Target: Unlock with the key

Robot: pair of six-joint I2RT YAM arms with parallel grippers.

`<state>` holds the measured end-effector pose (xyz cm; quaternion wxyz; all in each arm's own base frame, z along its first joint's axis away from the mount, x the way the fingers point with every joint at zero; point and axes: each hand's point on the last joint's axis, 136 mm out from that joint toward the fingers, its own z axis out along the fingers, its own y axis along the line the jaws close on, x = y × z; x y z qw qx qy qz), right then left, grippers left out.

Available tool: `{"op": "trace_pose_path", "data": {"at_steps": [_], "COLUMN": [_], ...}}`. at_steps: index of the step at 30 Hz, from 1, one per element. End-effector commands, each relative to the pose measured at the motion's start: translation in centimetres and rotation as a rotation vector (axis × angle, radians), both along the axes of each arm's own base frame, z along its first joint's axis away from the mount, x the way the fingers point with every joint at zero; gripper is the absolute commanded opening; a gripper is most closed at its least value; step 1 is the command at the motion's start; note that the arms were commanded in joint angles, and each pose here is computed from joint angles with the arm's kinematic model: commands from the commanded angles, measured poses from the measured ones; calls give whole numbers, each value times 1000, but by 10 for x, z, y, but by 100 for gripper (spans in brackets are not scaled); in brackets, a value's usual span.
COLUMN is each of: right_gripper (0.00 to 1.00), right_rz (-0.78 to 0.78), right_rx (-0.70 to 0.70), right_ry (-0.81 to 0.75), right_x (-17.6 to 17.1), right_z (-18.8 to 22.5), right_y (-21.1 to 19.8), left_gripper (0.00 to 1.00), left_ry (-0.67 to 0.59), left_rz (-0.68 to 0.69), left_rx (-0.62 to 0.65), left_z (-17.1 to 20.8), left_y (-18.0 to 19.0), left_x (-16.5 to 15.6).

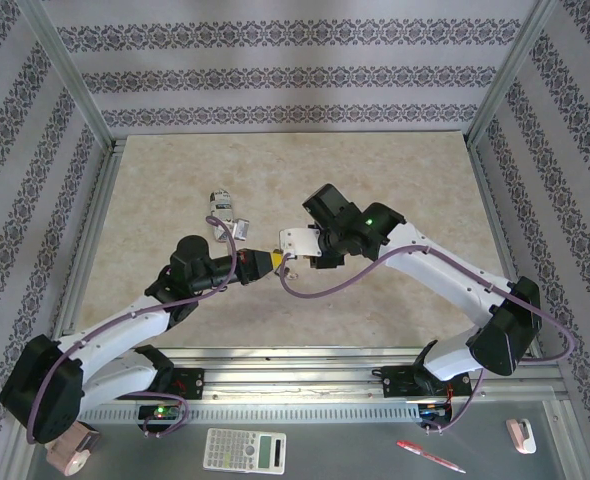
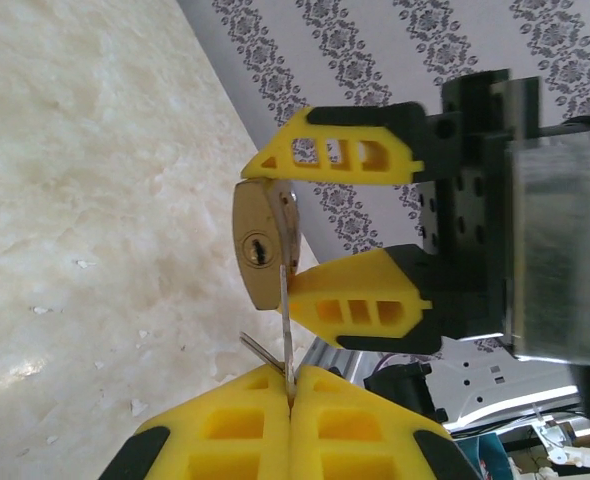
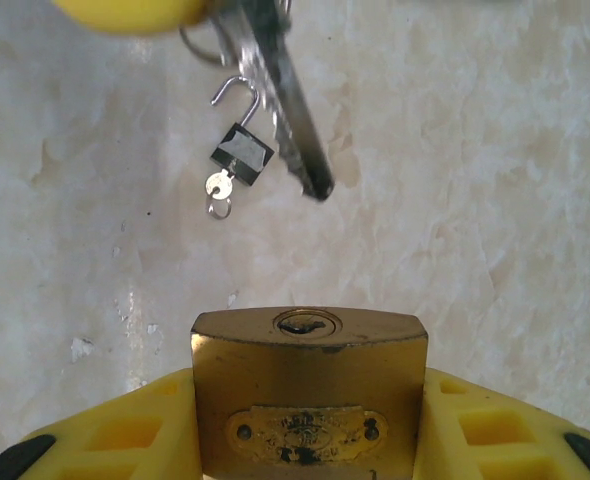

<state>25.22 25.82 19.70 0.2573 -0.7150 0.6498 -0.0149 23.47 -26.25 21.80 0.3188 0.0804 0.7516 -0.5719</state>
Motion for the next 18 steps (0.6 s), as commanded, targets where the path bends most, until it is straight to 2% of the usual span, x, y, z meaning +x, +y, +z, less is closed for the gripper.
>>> {"op": "trace_pose_path", "data": {"at_steps": [1,18], "right_gripper": [0,0], "right_rz": [3,30], "right_rx": [73,80], "right_ry": [-63,-42], "right_x": [3,-6], "right_z": [26,22], "right_y": [11,24], "left_gripper": [0,0], "left_ry": [2,25], "left_rz": [-11,-35], "left_rx": [-17,-49], "left_z": [9,6], "left_y": [-5,-9], "left_x": [1,-2]}}
